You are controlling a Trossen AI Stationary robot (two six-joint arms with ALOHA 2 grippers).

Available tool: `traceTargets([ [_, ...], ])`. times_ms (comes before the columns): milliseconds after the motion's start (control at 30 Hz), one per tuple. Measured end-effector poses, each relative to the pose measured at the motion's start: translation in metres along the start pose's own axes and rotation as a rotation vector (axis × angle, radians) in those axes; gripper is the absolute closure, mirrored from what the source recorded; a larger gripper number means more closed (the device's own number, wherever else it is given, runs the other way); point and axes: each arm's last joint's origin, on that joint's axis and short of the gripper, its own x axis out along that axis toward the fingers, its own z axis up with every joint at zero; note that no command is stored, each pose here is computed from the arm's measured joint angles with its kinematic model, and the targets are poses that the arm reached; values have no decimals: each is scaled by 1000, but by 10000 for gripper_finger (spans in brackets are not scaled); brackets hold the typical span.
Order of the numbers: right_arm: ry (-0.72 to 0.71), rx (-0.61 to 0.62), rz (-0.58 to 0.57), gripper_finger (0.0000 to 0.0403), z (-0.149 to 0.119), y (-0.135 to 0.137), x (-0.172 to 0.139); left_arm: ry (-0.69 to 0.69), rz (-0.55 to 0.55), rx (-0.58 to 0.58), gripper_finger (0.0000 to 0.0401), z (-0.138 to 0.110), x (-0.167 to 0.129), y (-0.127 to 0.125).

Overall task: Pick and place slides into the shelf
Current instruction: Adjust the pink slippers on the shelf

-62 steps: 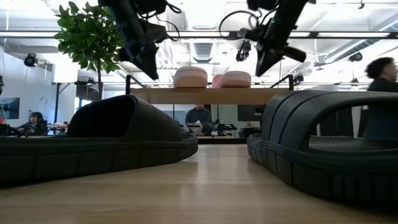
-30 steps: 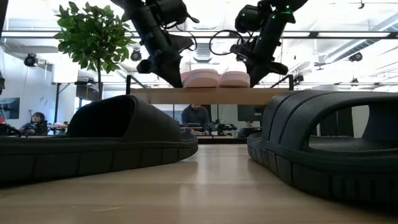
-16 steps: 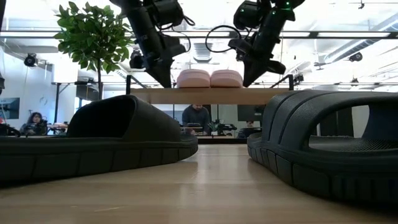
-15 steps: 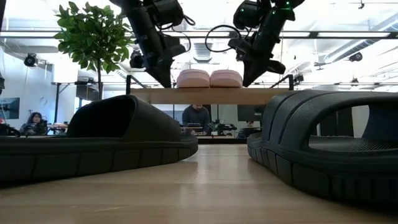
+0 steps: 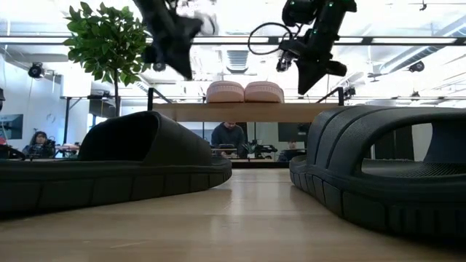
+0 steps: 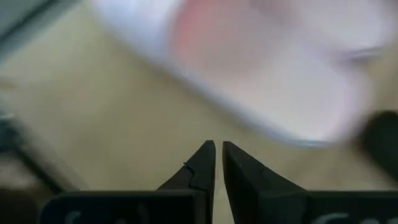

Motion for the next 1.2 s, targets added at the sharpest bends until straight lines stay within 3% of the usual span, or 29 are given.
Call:
traceTargets([
  [133, -23, 18, 8, 394, 2, -1, -2, 20, -170, -11, 386, -5, -3, -21],
  [300, -79, 56, -12, 394, 12, -10, 1, 50, -228, 6, 386, -9, 10, -45],
  [533, -84, 69, -33, 394, 17, -22, 2, 25, -325, -61, 386, -9, 13, -67],
  [933, -90, 49, -56, 394, 17, -23, 3, 45, -202, -112, 386, -14, 56, -82],
  [1200, -90, 45, -60, 394, 17, -23, 3, -35, -71, -109, 386, -13, 56, -81],
])
